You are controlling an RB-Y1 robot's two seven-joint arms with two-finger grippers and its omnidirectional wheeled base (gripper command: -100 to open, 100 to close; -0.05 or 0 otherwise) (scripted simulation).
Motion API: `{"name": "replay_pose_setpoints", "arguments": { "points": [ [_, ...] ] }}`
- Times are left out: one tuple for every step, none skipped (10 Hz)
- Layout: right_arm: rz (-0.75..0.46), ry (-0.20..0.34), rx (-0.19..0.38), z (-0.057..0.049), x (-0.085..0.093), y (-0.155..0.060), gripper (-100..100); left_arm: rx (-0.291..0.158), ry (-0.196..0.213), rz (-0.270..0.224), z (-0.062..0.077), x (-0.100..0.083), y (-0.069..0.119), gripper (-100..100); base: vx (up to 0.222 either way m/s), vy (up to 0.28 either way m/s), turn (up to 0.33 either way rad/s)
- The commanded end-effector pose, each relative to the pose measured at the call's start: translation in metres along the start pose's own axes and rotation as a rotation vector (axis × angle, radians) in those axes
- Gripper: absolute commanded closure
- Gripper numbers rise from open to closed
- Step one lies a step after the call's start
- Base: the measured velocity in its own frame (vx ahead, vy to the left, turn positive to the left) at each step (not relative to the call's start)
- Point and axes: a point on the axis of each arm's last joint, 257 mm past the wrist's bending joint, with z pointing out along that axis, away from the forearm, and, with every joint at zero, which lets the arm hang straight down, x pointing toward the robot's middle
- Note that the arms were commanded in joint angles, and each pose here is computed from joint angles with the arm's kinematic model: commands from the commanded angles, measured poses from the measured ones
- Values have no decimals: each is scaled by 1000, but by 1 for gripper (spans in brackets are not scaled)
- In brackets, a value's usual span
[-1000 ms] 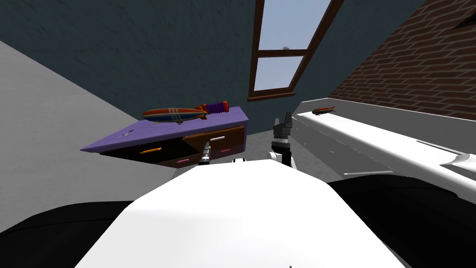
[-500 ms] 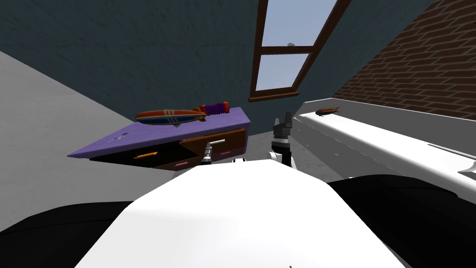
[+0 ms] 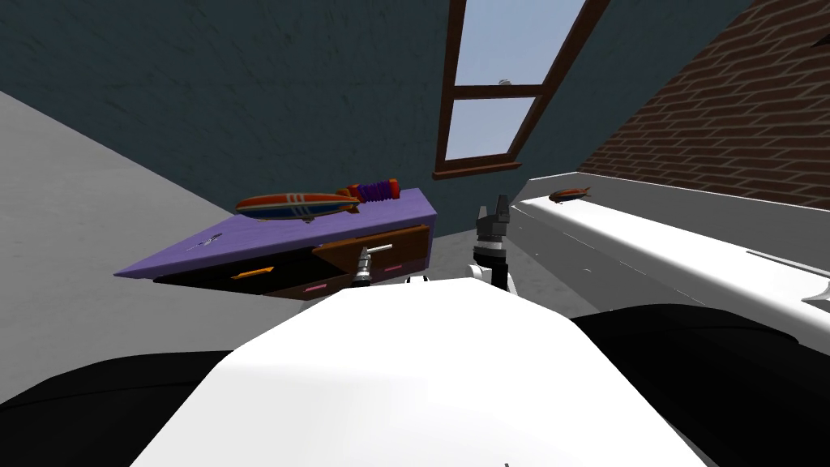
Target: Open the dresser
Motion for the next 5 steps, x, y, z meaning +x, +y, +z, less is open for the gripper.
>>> {"name": "replay_pose_setpoints", "arguments": {
  "points": [
    [0,0,0,0,0,0,0,3,2,0,-4,-1,-3,100,-146,3,4],
    [0,0,0,0,0,0,0,4,2,0,-5,-1,-4,100,-204,-28,6],
    [0,0,0,0,0,0,0,6,3,0,-7,-1,-6,100,-195,-56,16],
    [1,0,0,0,0,0,0,8,5,-1,-9,-1,-8,100,-208,-56,23],
    [0,0,0,0,0,0,0,2,5,-2,-8,0,-5,100,-102,-27,5]
  ]
}}
